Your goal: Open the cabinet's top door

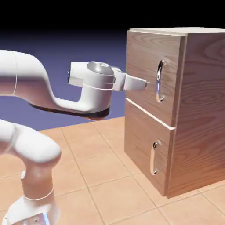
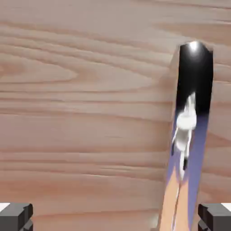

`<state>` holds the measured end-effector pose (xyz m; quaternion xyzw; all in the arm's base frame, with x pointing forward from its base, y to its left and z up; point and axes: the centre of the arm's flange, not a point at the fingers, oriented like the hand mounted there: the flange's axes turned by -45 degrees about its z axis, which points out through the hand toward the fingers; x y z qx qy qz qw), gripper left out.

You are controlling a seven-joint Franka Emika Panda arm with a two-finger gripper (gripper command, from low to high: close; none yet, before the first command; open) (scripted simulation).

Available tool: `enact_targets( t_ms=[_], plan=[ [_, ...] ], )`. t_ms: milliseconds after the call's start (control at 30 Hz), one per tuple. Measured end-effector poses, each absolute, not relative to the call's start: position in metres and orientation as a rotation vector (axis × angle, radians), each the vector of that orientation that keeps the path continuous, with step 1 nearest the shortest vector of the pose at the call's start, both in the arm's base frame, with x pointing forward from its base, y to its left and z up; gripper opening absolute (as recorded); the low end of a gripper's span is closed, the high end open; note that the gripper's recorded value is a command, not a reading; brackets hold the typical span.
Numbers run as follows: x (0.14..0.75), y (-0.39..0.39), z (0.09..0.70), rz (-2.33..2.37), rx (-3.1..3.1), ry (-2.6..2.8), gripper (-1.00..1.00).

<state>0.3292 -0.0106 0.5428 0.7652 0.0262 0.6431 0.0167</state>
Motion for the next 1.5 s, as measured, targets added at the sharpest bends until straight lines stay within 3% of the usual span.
enact_targets(
  t_ms=[467,600,633,1500],
  plan=[
    [0.334,-0.053,0.529,2.246,2.246,0.055,0.00],
    [0.376,-0.051,0.529,2.246,2.247,0.054,0.00],
    [0.384,-0.051,0.529,2.246,2.246,0.055,-1.00],
    [0.240,0.042,0.529,1.999,1.998,-0.409,-1.00]
  ],
)
